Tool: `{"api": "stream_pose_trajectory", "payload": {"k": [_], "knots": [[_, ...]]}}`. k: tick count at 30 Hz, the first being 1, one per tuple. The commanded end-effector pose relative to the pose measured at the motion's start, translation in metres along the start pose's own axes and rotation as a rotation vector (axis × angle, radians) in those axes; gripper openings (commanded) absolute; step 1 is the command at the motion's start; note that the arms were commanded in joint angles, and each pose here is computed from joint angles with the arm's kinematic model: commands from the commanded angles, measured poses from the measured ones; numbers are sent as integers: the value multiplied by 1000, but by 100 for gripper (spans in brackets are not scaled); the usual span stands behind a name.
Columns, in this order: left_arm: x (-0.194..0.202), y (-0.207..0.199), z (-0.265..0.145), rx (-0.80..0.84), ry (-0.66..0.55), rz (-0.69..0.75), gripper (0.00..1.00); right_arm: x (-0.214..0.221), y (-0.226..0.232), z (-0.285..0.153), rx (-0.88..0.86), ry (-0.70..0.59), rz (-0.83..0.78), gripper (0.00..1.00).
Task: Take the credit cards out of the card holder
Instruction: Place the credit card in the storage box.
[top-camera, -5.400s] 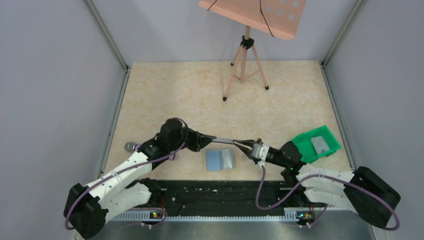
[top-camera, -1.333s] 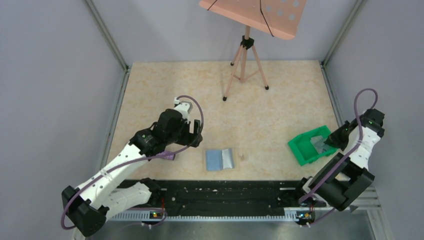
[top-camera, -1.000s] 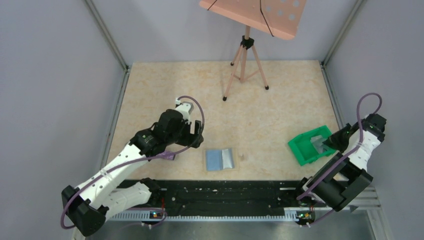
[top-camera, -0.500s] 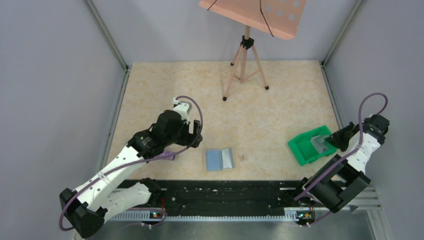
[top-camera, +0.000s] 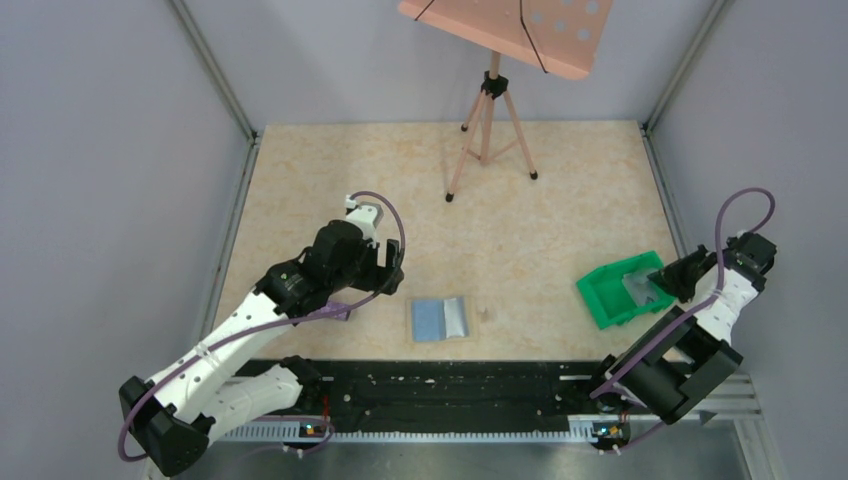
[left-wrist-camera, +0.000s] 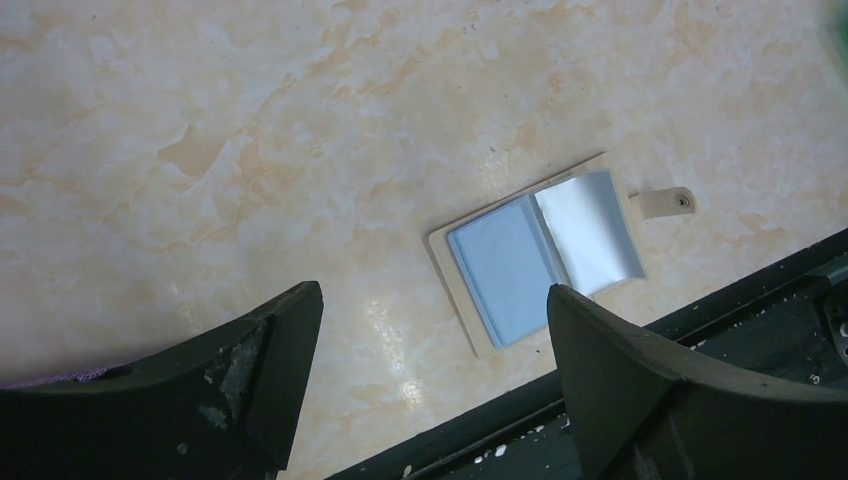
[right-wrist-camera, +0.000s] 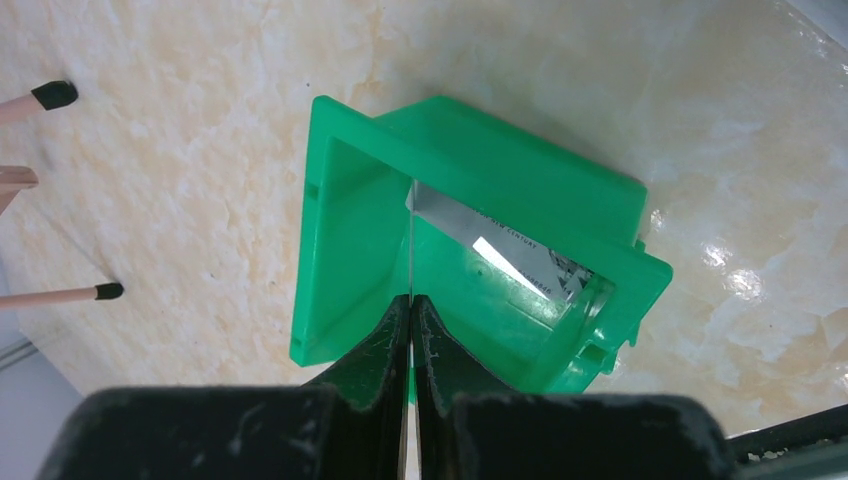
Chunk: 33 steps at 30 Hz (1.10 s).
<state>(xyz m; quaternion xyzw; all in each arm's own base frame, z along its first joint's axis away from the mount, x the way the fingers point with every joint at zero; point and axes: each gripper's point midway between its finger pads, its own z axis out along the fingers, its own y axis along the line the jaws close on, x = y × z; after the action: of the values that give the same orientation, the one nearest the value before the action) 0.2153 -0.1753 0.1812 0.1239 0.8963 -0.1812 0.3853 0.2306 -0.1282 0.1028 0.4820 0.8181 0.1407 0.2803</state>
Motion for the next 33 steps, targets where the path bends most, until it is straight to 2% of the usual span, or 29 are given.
{"api": "stream_pose_trajectory", "payload": {"k": [1,9,33], "knots": [[-7,0,1,-7,-29,4,89,-10,-4,0,12,-51,4,0],[-8,0,0,-8,-31,4,89,-12,-8,0,36,-84,47,0],[-9,5,-1,-34,-40,4,89,-42,-13,-23,143,-218,87,24]]}}
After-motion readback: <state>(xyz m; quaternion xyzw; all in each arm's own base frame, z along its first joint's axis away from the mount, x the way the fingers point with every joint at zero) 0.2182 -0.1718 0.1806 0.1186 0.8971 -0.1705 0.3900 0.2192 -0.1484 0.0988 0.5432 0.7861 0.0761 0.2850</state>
